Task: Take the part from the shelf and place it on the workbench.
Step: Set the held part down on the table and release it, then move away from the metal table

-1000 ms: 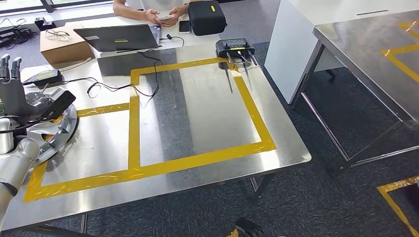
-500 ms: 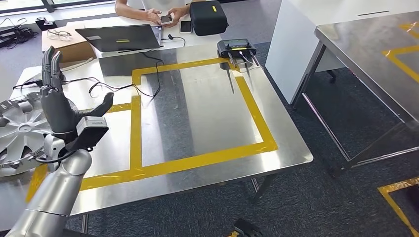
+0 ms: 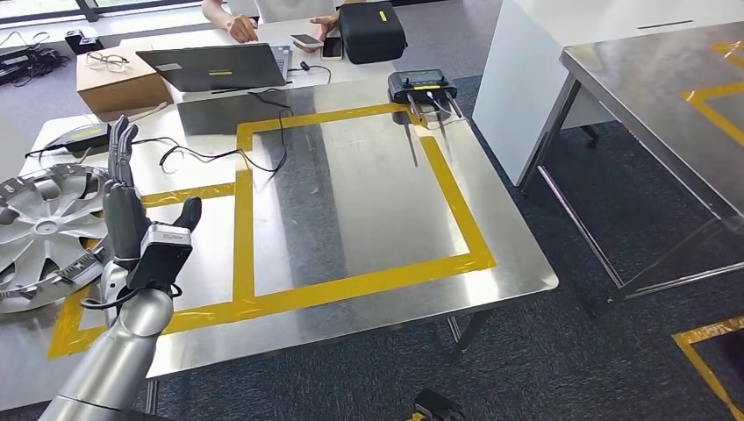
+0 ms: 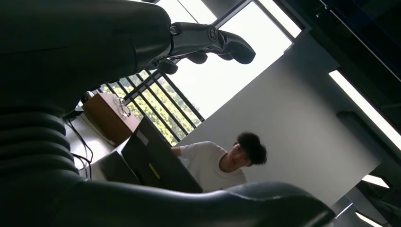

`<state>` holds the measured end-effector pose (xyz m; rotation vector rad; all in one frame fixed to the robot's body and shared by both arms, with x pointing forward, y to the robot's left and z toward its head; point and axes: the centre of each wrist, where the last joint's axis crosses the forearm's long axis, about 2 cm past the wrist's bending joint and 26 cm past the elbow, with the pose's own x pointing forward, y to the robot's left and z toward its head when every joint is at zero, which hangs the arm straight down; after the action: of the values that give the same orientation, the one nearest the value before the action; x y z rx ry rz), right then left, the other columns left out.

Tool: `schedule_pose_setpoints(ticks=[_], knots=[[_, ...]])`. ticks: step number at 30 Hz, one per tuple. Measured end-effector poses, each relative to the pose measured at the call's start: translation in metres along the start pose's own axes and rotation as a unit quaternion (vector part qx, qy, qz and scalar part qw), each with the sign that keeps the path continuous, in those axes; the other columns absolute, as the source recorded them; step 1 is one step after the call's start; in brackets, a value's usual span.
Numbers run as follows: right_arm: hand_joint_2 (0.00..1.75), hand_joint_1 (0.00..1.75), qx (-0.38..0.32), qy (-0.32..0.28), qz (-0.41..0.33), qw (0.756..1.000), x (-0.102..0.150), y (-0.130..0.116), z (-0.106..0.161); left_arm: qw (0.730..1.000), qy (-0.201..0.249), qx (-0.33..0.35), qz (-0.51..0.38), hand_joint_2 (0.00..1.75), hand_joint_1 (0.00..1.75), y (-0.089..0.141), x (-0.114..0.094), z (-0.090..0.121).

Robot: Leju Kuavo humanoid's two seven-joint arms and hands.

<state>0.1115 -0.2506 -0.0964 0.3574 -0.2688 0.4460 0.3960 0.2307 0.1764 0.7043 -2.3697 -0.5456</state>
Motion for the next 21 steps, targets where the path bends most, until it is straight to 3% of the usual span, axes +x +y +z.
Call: schedule_pose_setpoints(ticks=[6, 14, 21], knots=[[0.00, 0.00, 0.001, -0.001, -0.005, 1.000, -0.001, 0.001, 0.000, 1.000, 0.002, 0.001, -0.016, 0.00, 0.00, -0.003, 0.004, 0.014], [0.00, 0.00, 0.005, 0.005, -0.010, 1.000, -0.007, 0.006, -0.001, 0.998, -0.029, -0.014, -0.058, 0.00, 0.00, -0.011, 0.019, 0.023], [0.00, 0.00, 0.004, 0.002, -0.009, 1.000, -0.004, 0.005, -0.001, 0.998, -0.034, -0.003, -0.055, 0.00, 0.00, -0.012, 0.028, 0.021]])
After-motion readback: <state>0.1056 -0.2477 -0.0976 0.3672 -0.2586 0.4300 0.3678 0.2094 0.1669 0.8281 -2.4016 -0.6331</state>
